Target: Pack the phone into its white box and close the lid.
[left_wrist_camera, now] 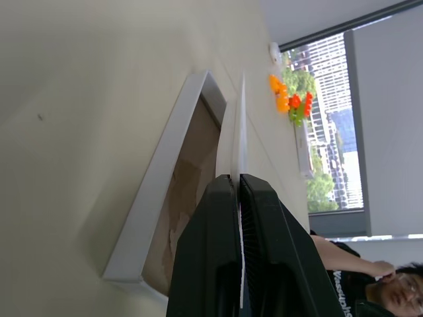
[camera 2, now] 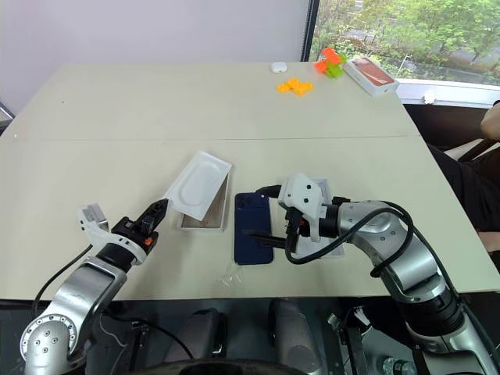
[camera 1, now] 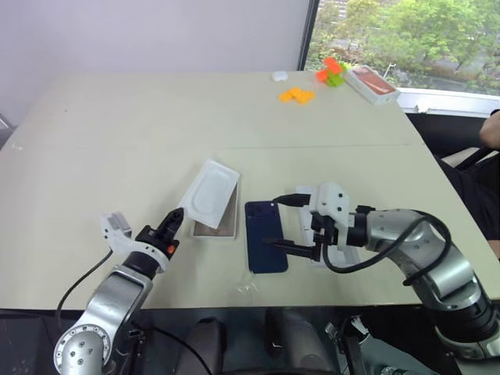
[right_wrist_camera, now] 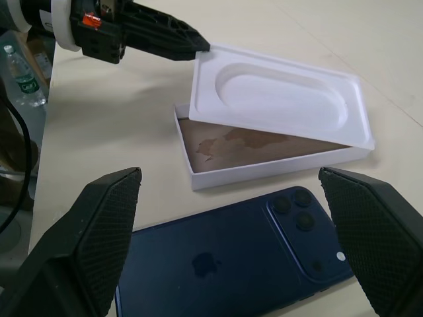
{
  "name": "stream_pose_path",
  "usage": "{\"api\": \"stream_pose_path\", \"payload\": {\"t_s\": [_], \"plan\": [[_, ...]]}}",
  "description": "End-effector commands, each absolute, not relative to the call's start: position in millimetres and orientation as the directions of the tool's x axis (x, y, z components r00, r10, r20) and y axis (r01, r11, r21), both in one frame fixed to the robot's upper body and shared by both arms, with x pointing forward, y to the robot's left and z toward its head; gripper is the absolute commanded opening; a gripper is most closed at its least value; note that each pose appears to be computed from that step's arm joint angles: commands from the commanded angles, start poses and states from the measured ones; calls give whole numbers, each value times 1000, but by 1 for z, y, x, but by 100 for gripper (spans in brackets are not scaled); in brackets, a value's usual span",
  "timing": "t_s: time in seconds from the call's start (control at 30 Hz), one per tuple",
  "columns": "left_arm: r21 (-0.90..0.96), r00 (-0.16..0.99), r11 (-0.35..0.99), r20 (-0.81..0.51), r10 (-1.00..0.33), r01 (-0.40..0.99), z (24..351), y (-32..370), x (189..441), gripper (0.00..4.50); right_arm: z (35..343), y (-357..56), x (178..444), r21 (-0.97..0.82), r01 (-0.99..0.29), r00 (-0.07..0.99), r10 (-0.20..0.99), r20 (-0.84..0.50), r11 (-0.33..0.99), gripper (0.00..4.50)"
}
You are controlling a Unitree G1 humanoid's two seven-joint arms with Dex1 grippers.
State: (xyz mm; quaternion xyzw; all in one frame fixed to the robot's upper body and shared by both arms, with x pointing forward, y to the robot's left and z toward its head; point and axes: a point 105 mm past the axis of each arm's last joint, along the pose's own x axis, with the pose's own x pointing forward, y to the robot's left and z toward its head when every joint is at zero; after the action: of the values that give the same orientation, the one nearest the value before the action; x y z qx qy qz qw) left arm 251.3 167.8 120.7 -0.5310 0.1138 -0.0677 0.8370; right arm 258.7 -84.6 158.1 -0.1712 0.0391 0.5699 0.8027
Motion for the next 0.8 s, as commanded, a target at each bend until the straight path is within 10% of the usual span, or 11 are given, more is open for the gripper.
{"api": "stream_pose_path", "payload": {"t_s": [0.03,0.27,0.6,0.8], "plan": [[-898,969,438,-75,-236,38,132,165,248,19,165,-84,257,-262,-924,342,909,-238,279,450],[-889,967,456,-88,-238,32,127,165,245,19,165,-84,257,-259,-926,337,910,-240,274,450],[-897,944,433,-58,-324,93,131,159,232,445,166,-81,259,-260,-924,341,912,-228,281,450],[-779,871,584,-102,-480,230,128,157,208,445,170,-77,270,-249,-912,377,904,-200,326,450]]}}
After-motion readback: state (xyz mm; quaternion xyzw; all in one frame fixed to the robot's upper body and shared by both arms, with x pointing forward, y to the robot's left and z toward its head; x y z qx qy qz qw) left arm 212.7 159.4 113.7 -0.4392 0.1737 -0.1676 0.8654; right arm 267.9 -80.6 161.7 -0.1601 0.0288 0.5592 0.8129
